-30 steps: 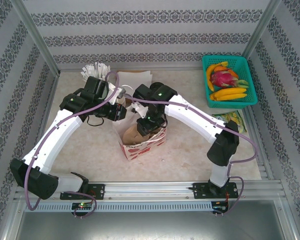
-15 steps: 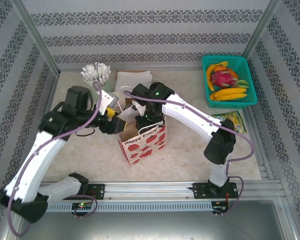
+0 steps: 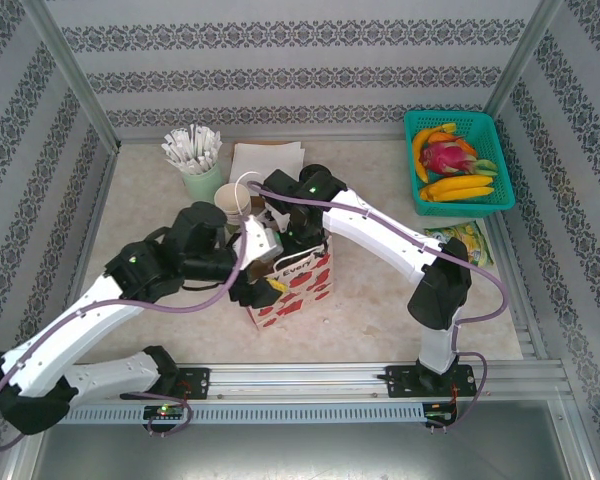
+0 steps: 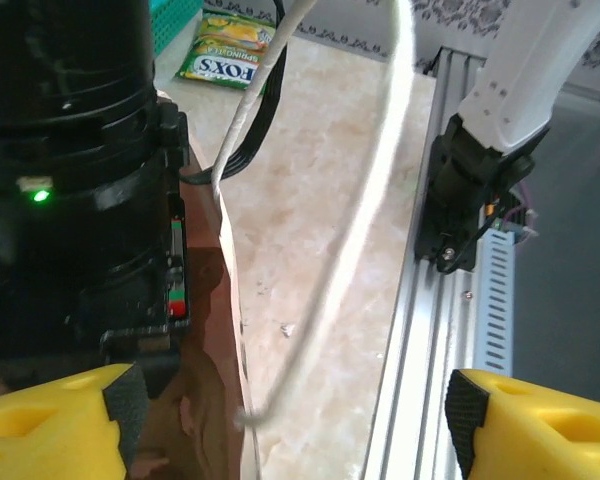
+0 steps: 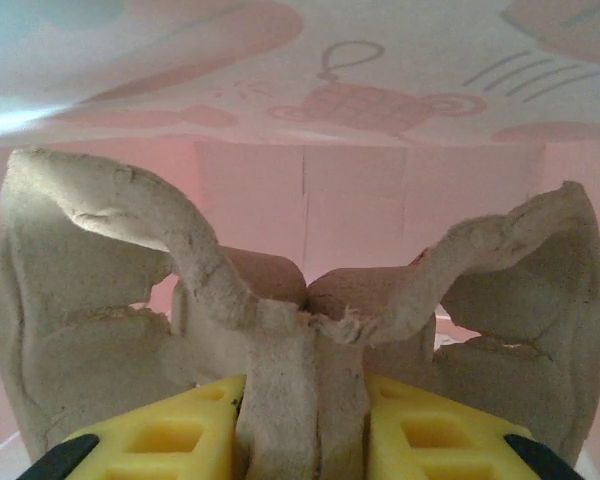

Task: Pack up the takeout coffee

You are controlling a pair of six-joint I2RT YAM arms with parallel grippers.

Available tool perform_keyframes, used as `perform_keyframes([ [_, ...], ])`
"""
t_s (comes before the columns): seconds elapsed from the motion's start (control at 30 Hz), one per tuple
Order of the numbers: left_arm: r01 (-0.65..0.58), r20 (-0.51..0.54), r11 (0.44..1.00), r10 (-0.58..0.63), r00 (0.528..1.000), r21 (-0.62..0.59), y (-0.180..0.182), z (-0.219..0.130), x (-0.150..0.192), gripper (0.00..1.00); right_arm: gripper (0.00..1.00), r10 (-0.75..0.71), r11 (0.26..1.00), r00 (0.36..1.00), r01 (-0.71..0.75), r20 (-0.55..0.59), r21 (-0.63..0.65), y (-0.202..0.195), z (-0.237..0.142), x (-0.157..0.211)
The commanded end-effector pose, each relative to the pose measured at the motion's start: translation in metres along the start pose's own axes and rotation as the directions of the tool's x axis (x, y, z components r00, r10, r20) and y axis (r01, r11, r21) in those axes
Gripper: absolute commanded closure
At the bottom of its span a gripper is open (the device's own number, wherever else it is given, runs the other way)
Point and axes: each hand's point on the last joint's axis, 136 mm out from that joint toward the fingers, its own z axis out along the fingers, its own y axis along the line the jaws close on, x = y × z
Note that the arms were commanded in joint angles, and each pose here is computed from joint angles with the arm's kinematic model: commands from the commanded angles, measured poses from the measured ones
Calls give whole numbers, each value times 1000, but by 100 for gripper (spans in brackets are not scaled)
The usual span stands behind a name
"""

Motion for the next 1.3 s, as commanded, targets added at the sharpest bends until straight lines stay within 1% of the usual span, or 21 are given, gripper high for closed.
perform_keyframes([
  [0.0,-129,46,989,132,990,-68,6,9,-20,29,68,21,1000,1000,-21,10,15,0,-4,5],
  [0.07,-144,55,989,145,988,-27,-1,16,-23,45,68,31,999,999,-31,7,18,-1,-4,6],
  [0.17,-166,102,985,161,982,51,-17,15,-31,66,68,61,998,998,-62,6,25,-2,-3,6],
  [0.27,-217,110,969,205,973,115,-37,13,-30,76,68,114,993,993,-113,-15,34,-4,1,7],
  [0.37,-241,64,955,234,970,171,-50,19,-20,81,68,154,987,987,-153,-37,40,-5,7,9],
  [0.5,-240,43,951,236,971,197,-54,21,-16,81,68,176,983,983,-173,-45,60,-9,13,10],
  [0.67,-264,83,944,252,964,198,-58,15,-19,81,68,196,979,979,-191,-56,76,-11,19,11],
  [0.8,-270,96,936,255,962,224,-62,14,-21,80,68,208,974,976,-201,-62,103,-15,27,9],
  [1.03,-320,135,925,296,945,207,-64,6,-24,80,68,191,974,980,-182,-55,136,-21,35,10],
  [1.17,-328,158,931,304,939,161,-61,-2,-25,81,68,160,978,986,-154,-39,138,-22,34,9],
  [1.2,-316,165,941,296,941,116,-54,-3,-28,74,68,151,980,988,-145,-33,136,-21,33,8],
  [1.23,-289,171,956,278,945,47,-44,-5,-32,62,68,142,982,990,-137,-24,133,-21,32,8],
  [1.27,-267,171,964,266,949,-19,-33,-7,-33,58,68,127,984,992,-125,-14,125,-19,30,6],
])
